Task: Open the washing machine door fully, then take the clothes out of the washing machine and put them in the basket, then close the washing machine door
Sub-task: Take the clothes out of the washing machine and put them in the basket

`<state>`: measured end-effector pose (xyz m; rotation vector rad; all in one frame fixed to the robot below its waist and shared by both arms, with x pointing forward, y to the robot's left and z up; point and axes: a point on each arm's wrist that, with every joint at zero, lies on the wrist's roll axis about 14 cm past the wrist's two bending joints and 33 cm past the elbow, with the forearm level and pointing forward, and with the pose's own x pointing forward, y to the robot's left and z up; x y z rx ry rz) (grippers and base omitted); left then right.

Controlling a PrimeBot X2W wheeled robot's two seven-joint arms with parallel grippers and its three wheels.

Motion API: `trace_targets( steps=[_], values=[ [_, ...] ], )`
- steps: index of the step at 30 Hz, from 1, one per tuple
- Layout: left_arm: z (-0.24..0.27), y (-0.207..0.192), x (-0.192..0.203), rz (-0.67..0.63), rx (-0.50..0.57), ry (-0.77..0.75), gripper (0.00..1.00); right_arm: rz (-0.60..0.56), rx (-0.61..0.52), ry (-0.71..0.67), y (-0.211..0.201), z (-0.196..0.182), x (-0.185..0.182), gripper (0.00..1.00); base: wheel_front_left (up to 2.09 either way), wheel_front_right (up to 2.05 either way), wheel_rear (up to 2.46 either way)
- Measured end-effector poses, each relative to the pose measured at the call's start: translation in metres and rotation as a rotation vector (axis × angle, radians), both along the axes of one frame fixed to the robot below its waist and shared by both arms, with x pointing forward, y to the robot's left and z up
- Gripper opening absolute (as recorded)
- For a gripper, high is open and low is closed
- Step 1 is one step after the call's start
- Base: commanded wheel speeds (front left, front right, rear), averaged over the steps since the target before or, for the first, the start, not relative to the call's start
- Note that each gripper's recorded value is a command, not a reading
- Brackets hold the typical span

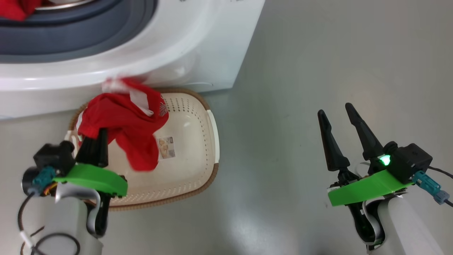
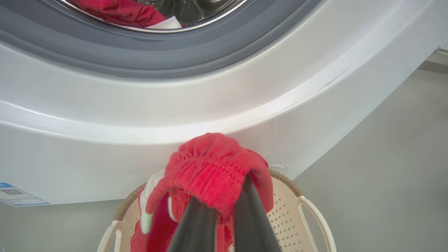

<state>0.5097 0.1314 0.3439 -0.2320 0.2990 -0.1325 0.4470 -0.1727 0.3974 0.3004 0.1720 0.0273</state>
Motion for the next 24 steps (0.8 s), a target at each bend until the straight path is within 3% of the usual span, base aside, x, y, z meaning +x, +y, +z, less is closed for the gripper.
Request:
trace_targets(
  steps=[24],
  values=[
    [-0.157,-0.028,-0.003,-0.183,0.092,0.39,0.0,0.006,0.002,0.104,-0.003,-0.06,0.022,1.0,0.0,0.0,0.0]
  ],
)
